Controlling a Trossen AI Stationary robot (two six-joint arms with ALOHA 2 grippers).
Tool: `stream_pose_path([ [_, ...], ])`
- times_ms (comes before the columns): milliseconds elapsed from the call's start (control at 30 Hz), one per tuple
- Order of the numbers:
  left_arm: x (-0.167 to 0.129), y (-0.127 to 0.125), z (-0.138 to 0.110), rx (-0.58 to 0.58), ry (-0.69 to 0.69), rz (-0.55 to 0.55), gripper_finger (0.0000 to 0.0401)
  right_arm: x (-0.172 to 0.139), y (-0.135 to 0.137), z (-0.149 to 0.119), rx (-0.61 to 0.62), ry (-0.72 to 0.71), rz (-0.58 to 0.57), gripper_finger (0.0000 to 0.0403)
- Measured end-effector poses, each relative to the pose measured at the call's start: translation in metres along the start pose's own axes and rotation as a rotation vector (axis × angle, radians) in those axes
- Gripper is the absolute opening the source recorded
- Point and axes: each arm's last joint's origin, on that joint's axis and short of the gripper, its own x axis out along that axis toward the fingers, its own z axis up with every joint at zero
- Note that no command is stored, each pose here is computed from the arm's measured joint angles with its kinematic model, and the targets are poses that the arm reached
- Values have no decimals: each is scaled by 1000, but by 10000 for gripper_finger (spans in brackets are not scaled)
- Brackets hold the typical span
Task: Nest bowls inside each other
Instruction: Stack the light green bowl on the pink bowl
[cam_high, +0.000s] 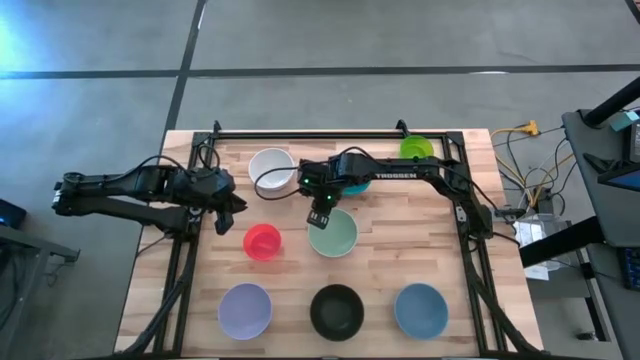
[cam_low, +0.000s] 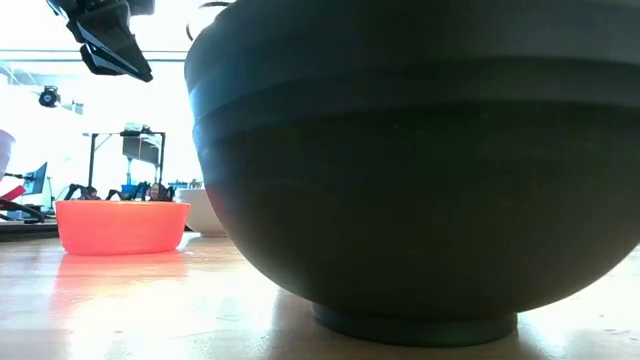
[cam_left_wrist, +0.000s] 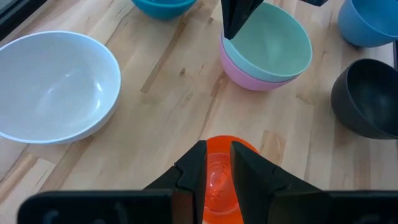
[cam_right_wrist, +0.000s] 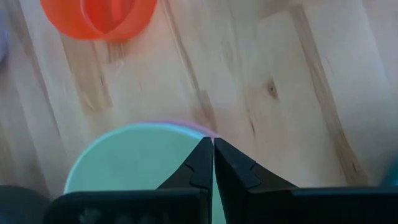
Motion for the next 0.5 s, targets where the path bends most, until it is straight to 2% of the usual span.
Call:
stream_pose_path([
  [333, 0, 0, 0, 7, -1, -1, 56, 1, 1, -2, 35, 6, -1, 8],
  [500, 0, 0, 0, 8, 0, 1, 56, -40, 10, 3, 54, -97, 19, 8],
])
